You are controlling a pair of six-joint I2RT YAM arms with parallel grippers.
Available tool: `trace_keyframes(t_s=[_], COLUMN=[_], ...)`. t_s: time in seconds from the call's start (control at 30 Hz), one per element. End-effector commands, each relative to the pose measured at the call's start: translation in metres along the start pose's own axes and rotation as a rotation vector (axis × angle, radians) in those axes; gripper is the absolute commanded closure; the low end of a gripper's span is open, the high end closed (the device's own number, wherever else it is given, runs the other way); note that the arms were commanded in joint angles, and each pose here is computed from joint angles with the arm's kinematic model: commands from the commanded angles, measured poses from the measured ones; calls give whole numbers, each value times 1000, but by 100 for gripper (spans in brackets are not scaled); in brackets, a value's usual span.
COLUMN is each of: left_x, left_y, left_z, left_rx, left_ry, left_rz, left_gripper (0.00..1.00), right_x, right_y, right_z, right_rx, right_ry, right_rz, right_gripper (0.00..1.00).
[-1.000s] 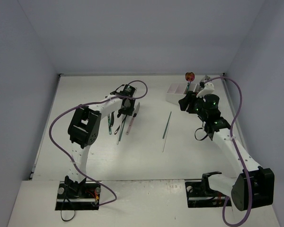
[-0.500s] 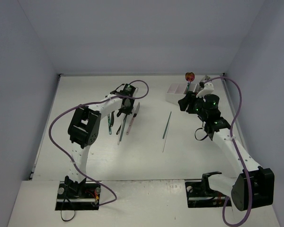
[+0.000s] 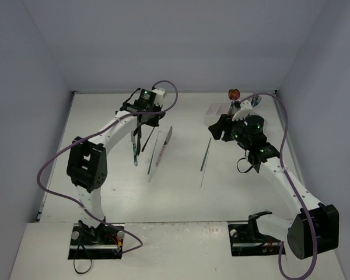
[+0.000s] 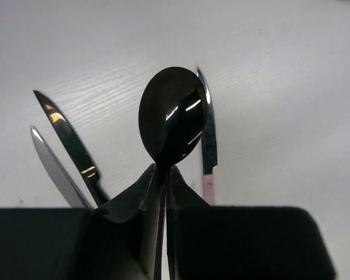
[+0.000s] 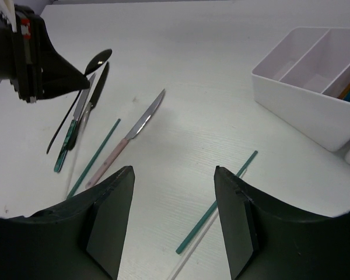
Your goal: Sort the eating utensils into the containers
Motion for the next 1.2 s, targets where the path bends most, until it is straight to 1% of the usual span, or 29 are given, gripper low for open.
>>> trace_keyframes(t_s=[0.0,0.13,0.23,0.33,0.43,0.53,0.6,0.7,0.87,1.0,1.17], left_x=[17,34,44,38,18,-3,-14,-28,-37,-40,-42], left_y=[-26,-31,-39,-62,-87,-126,-141,-177,-210,-220,-218], left_z=[-38,-53,-64,-71,-70,-68,-56,-50,-35,-24,-15], left_rx=[-146,-179,-201,-242,-285,-333,-328,-377,-413,-410,-371], left_ry=[18,30,24,29,48,37,25,41,55,85,108], left_rz=[16,-15,11,147,317,464,541,646,692,717,759], left_gripper=[100,100,100,100,100,100,100,100,100,100,100], right_x=[21,26,31,44,61,76,86,96,107,126,151], right_y=[2,3,4,3,1,-2,-5,-10,-8,-2,2], right_z=[-34,-35,-37,-40,-47,-54,-62,-69,-84,-92,-103], right_rx=[-104,-102,-100,-93,-106,-116,-132,-149,-171,-162,-178], right_ry=[-68,-80,-96,-141,-193,-248,-285,-340,-383,-381,-388], right_rz=[-97,-116,-144,-229,-305,-381,-438,-509,-571,-653,-708], right_gripper=[46,45,45,45,44,43,42,40,37,34,32])
Point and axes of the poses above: each gripper's point midway between its finger pads, its own y axis out along the fingers, its own x axis along the line the jaws close on, z = x × y, the point moved 7 cm from there along -y, back along the fingers
